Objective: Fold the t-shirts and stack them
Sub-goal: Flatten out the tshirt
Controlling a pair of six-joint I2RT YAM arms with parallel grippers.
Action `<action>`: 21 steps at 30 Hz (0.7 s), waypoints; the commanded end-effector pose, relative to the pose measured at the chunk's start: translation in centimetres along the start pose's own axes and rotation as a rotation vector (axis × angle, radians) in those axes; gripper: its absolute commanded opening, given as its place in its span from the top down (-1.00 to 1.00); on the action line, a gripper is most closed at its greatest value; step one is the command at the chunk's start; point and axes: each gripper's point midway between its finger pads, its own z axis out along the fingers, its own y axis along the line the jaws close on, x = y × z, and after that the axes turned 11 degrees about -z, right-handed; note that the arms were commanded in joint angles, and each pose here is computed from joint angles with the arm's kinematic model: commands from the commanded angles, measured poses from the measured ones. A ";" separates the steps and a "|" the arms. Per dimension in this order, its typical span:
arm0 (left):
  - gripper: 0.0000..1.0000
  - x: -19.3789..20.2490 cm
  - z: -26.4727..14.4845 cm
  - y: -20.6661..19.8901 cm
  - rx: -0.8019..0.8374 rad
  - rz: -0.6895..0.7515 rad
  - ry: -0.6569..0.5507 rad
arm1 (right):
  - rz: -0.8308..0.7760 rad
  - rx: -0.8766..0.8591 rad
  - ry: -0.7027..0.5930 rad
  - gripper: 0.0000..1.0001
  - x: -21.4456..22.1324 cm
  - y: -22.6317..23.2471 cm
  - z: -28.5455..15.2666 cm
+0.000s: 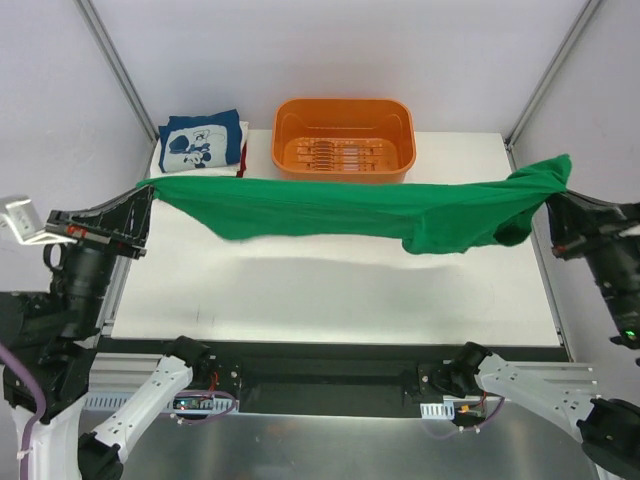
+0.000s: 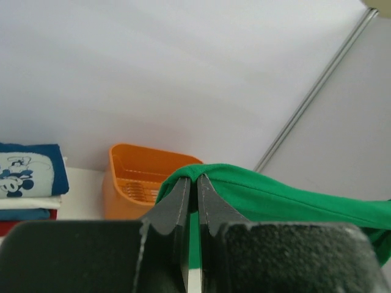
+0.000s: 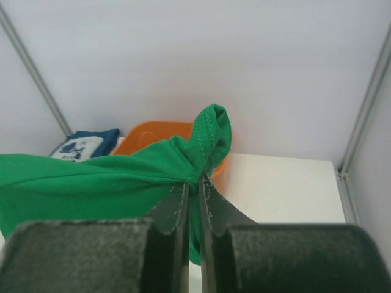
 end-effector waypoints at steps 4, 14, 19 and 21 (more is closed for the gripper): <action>1.00 -3.3 -2.6 -2.9 0.113 -0.015 -0.090 | 0.084 -0.174 -0.087 0.88 -3.0 1.6 -2.3; 1.00 2.3 3.9 4.9 -0.228 0.033 0.018 | -0.213 0.365 0.280 0.85 4.8 -2.2 4.5; 1.00 14.5 6.5 16.8 -0.627 0.103 0.234 | -0.264 0.477 0.624 0.83 17.9 -0.4 9.5; 1.00 19.7 5.7 20.6 -0.726 0.107 0.358 | -0.168 0.258 0.826 0.80 27.2 3.7 12.1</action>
